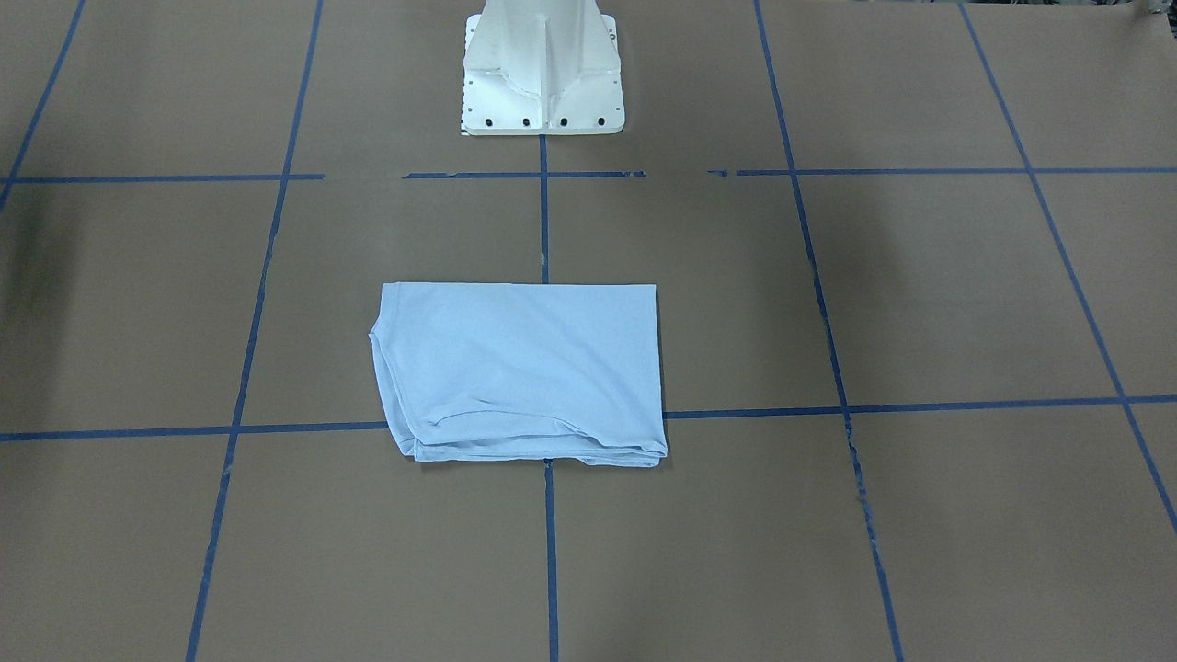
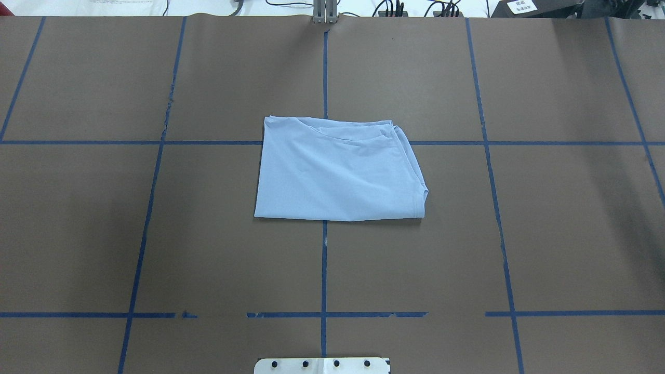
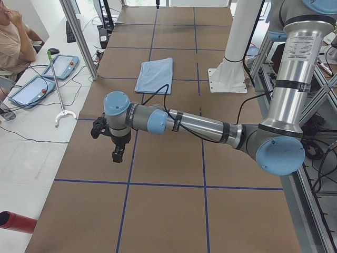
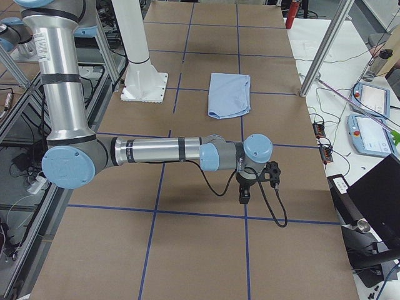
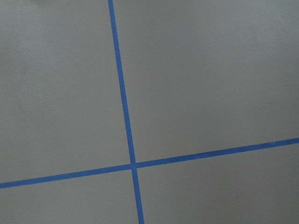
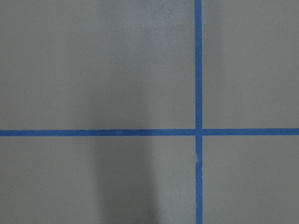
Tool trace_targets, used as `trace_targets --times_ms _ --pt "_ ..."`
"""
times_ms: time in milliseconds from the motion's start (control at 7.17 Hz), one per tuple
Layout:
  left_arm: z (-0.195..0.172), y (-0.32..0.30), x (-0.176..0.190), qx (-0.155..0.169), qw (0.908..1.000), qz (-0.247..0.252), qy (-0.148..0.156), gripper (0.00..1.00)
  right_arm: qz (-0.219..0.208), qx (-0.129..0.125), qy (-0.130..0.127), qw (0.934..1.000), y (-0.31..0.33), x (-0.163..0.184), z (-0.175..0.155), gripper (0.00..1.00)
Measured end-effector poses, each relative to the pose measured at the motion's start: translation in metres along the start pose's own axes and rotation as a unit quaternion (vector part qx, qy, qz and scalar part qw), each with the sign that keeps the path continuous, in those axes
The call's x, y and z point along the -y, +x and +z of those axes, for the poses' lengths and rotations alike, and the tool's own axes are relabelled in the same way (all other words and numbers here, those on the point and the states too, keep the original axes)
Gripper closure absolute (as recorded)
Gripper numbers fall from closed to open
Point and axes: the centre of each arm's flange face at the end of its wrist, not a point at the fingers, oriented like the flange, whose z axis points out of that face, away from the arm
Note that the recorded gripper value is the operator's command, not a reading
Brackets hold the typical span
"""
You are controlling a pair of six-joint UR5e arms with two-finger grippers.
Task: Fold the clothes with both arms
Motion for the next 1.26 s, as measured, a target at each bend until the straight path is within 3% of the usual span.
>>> trace_targets --times_ms 279,837,1255 --pt "0.004 -0.003 0.014 0.0 0.9996 -0.019 -0.019 0.0 -0.005 0.001 0.003 1.0 0.003 0.002 0.006 0.0" --pt "0.015 -0.015 0.01 -0.003 0.9992 -0.028 -0.03 0.0 -0.026 0.005 0.021 0.9994 0.011 0.012 0.017 0.0" --pt "0.014 -0.014 0.01 -0.003 0.9992 -0.028 -0.03 0.0 -0.022 0.007 0.015 0.9996 -0.02 0.049 -0.001 0.0"
